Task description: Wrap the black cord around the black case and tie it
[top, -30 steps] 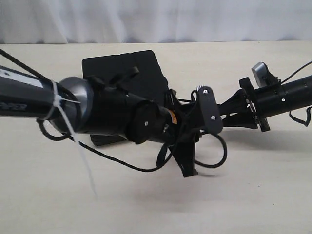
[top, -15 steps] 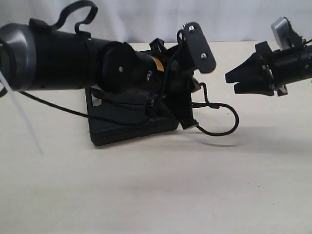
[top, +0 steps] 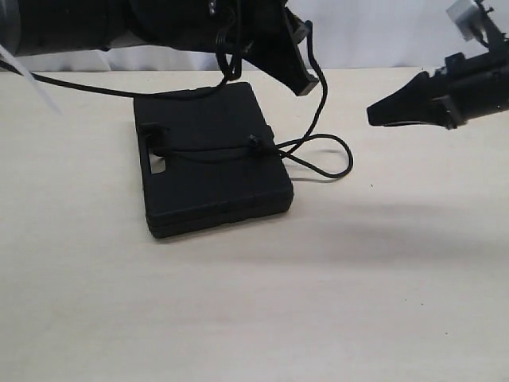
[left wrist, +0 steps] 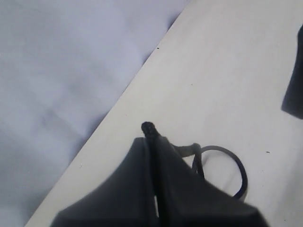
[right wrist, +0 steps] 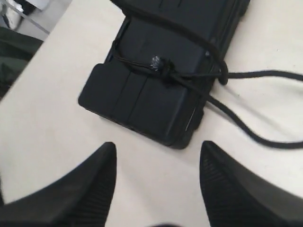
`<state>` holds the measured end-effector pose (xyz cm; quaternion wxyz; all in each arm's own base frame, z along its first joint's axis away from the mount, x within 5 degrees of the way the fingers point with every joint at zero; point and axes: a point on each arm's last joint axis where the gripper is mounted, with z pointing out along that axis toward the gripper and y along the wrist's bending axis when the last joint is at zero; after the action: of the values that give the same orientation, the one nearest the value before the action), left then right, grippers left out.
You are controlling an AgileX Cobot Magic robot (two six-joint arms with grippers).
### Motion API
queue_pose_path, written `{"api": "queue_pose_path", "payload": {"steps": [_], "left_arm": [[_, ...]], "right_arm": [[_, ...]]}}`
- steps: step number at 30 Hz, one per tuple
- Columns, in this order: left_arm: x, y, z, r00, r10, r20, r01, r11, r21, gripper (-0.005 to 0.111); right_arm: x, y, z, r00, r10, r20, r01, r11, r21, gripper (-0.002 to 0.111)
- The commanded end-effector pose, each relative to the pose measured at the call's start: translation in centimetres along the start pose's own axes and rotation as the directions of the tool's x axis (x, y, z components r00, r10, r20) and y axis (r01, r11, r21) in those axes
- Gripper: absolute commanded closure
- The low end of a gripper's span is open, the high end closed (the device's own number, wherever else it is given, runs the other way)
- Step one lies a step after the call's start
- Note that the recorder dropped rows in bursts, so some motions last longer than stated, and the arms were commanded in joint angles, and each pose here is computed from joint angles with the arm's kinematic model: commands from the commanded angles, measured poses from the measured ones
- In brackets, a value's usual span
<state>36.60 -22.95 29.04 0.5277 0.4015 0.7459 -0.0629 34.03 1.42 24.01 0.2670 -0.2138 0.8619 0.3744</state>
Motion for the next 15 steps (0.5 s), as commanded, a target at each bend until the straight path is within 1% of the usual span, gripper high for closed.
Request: {"api": "queue_pose_path", "payload": {"steps": [1, 4, 6, 9, 12, 15], "left_arm": [[-0.2, 0.2, -0.1, 1.000, -0.021, 0.011, 0.021, 1.000, -0.006, 0.107], [-0.2, 0.2, -0.1, 1.000, -0.021, 0.011, 0.021, 1.000, -0.006, 0.107], [-0.2, 0.2, -0.1, 1.000, -0.016, 0.011, 0.016, 1.000, -0.007, 0.107], [-0.3, 0.2, -0.1, 1.000, -0.014, 0.014, 0.014, 1.000, -0.009, 0.107], [-0.3, 0.2, -0.1, 1.000, -0.014, 0.014, 0.014, 1.000, -0.009, 0.107], [-0.3, 0.2, -0.1, 1.000, -0.014, 0.014, 0.014, 1.000, -0.009, 0.107]], "right_arm": [[-1.3, 0.8, 3.1, 0.965, -0.263, 0.001, 0.259, 0.951, 0.169, 0.057], [-2.3, 1.0, 4.8, 0.931, -0.365, -0.006, 0.348, 0.881, 0.320, 0.057], [-2.6, 1.3, 5.9, 0.910, -0.414, -0.024, 0.394, 0.843, 0.366, 0.057], [-2.6, 1.6, 7.6, 0.876, -0.478, -0.066, 0.465, 0.798, 0.385, 0.057], [-2.8, 1.4, 8.5, 0.872, -0.484, -0.073, 0.462, 0.766, 0.447, 0.057], [-3.0, 1.1, 8.9, 0.890, -0.455, -0.043, 0.414, 0.762, 0.498, 0.057]]}}
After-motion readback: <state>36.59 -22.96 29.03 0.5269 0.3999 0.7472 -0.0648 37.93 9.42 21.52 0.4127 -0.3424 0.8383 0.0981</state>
